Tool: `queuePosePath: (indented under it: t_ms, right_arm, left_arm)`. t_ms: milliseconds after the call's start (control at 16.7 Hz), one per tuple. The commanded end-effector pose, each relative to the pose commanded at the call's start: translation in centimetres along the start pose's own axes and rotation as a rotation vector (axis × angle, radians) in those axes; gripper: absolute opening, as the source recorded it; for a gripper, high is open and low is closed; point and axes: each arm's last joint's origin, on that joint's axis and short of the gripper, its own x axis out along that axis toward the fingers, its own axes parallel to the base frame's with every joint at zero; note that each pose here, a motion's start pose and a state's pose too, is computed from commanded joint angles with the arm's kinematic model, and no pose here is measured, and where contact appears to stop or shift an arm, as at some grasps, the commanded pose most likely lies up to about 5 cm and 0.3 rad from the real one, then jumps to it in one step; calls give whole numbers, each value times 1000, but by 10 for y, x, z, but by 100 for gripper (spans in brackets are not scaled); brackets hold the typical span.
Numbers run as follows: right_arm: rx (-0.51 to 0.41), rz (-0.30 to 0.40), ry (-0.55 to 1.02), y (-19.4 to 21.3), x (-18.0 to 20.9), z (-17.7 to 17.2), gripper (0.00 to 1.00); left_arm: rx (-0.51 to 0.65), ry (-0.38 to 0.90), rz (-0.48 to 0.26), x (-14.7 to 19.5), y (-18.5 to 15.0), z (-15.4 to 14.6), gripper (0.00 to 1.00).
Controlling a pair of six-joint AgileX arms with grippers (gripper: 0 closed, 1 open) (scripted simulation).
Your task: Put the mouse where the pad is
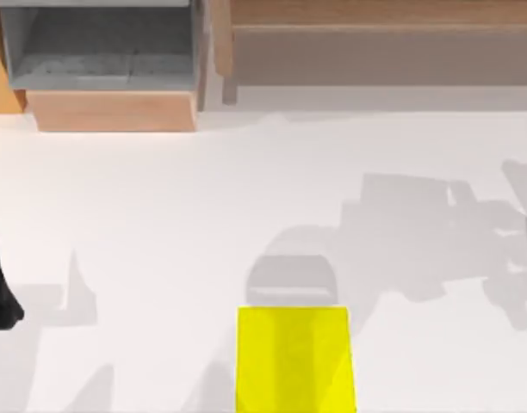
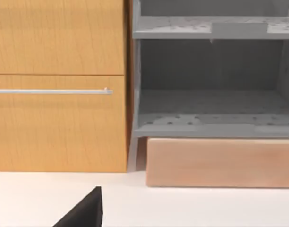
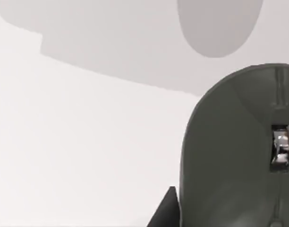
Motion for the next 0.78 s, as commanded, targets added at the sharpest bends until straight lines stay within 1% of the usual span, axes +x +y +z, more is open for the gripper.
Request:
queuePosePath:
  t_ms: [180,360,540,780]
  right_arm:
    - [105,5,2,-19,3,50,0]
    - [271,14,4,-30,8,112,0]
    - [485,30,11,-28,14,178,0]
    - [827,49,29,-8,22,257,0]
  left_arm:
    - [0,0,0,0,0,0,100]
    - [0,0,0,0,0,0,100]
    - [0,0,0,0,0,0,100]
    - [0,0,0,0,0,0,100]
